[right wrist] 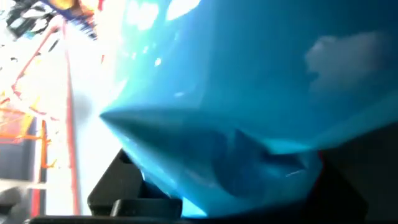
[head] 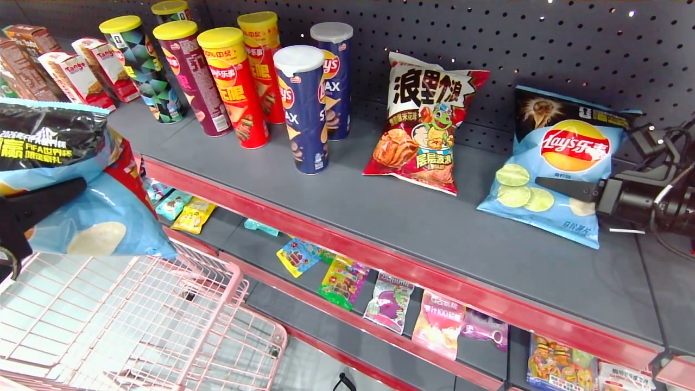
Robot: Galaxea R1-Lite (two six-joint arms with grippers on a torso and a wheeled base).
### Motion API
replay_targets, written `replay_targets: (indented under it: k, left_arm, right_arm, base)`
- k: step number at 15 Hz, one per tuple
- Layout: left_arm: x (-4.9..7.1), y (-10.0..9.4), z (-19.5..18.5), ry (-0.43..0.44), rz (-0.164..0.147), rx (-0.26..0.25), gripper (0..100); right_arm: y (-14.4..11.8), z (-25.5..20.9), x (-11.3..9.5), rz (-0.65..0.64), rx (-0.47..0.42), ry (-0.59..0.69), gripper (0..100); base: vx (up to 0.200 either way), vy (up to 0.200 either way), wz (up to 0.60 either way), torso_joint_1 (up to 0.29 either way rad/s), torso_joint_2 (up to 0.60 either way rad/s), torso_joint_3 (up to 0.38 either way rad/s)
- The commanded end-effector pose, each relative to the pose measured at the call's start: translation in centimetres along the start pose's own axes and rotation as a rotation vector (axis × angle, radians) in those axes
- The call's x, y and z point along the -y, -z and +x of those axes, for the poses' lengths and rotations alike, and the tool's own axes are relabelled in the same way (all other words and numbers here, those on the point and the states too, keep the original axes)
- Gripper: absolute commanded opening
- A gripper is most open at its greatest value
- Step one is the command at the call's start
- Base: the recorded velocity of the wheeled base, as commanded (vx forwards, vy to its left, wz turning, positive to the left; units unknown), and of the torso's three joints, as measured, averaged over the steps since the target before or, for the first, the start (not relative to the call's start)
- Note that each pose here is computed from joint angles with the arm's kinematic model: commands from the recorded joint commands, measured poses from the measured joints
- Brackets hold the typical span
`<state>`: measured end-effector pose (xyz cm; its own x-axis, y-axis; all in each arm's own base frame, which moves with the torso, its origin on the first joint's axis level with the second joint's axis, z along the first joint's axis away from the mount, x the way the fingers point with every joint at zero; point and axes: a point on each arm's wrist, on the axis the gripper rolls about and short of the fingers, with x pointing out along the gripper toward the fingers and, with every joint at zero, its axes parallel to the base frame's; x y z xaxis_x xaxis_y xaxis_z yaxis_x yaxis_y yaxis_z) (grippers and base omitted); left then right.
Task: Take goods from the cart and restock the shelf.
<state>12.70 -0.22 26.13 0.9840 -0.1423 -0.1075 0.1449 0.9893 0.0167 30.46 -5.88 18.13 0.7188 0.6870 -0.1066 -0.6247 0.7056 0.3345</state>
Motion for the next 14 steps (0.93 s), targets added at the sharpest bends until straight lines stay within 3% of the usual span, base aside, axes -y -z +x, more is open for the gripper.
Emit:
replay_targets:
  k: [1, 2, 5, 9, 11, 14]
  left_arm:
    - [0.1, -0.1, -0.2, 0.003, 0.002, 0.008, 0]
    - [0.1, -0.1, -0.4, 0.004, 0.003, 0.014, 0]
    - [0.2, -0.2, -1.1, 0.009, 0.016, 0.029, 0]
    - [1.1, 1.0, -1.9, 0.069, 0.045, 0.021, 0]
    - [1.3, 1.2, -1.9, 0.089, 0.048, 0.017, 0]
    - [1.6, 1.2, -1.9, 0.118, 0.051, 0.018, 0]
  right_arm:
    - [0.0, -1.0, -3.8, -0.033, 0.007, -0.044, 0]
    - [0.2, -1.7, -6.1, -0.052, 0.008, -0.072, 0]
    - [1.9, -3.9, -10.4, -0.074, 0.006, -0.110, 0]
    - [2.8, -7.9, -15.0, -0.025, -0.020, -0.063, 0]
    - [2.2, -9.4, -16.4, -0.032, 0.000, 0.010, 0]
    - [1.5, -11.4, -16.5, -0.183, 0.062, 0.220, 0]
  base:
    - [0.000, 0.000, 0.00, 0.000, 0.00, 0.000]
    - [0.000, 0.000, 0.00, 0.000, 0.00, 0.000]
    - [0.000, 0.000, 0.00, 0.000, 0.00, 0.000]
    - [0.000, 0.000, 0.00, 0.000, 0.00, 0.000]
    - [0.000, 0.000, 0.00, 0.000, 0.00, 0.000]
    - [0.000, 0.000, 0.00, 0.000, 0.00, 0.000]
